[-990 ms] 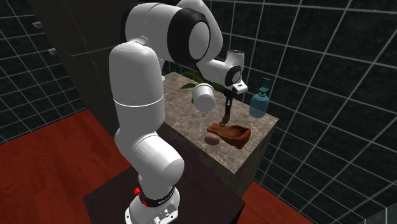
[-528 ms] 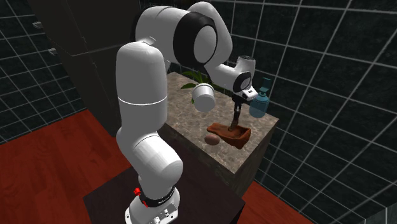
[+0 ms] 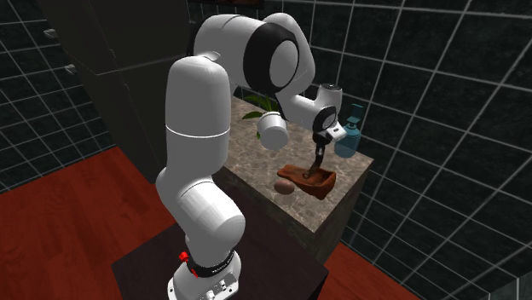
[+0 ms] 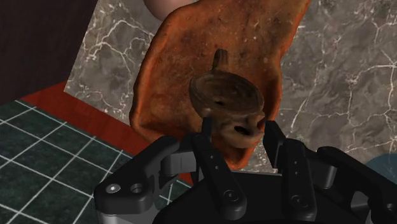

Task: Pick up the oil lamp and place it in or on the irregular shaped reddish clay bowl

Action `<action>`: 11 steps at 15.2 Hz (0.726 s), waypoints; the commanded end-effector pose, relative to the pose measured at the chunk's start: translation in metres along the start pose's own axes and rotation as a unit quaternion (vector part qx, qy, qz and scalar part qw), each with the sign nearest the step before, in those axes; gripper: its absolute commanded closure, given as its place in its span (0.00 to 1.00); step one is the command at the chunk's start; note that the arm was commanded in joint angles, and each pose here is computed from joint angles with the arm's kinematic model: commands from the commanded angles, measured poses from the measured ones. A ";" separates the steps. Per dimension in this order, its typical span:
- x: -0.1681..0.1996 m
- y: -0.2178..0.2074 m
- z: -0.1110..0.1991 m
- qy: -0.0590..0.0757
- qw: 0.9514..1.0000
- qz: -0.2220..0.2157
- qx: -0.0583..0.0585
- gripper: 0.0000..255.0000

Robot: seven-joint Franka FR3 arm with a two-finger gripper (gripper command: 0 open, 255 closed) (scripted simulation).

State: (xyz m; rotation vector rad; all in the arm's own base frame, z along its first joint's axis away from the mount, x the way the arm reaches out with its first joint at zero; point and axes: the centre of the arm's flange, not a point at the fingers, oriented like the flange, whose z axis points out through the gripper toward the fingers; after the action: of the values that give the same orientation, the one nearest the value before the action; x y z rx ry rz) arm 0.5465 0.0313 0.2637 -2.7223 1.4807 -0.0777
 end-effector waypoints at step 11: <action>-0.009 0.005 0.029 -0.011 1.000 -0.003 -0.016 0.00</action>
State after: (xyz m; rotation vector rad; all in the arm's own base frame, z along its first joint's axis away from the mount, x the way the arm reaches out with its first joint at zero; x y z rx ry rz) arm 0.5401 0.0369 0.2349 -2.7408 1.4788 -0.0334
